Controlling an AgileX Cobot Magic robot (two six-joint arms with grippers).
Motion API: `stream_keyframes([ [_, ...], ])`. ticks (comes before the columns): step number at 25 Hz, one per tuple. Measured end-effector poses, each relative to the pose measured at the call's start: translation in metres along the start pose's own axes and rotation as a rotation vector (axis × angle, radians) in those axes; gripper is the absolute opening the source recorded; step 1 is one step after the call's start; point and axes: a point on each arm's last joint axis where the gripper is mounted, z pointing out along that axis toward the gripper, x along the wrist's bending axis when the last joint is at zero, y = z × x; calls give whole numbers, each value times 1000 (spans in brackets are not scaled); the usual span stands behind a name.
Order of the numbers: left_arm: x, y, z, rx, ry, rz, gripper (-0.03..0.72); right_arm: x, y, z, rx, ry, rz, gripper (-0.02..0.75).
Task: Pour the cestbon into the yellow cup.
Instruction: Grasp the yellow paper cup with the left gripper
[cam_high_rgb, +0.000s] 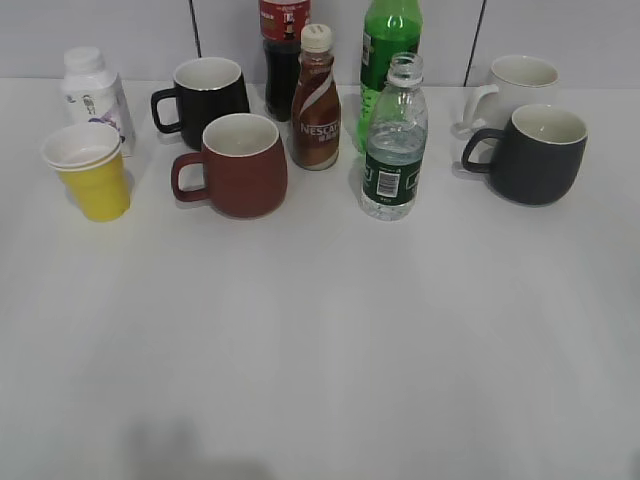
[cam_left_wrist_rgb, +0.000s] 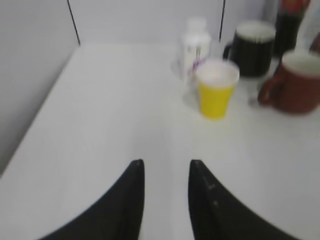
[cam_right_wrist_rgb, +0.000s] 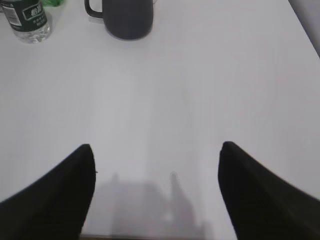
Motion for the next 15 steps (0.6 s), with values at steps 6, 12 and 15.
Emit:
stream_keyframes([
  [6,-2,31,26,-166,-13,8,239,9,30,10,-145,111,75,543],
  [12,-8,41,86,-200,-39,9,239,11,64,48,-225,157,33,507],
  [15,-11,50,116,-244,-50,9,239,15,77,68,-251,195,-25,499],
])
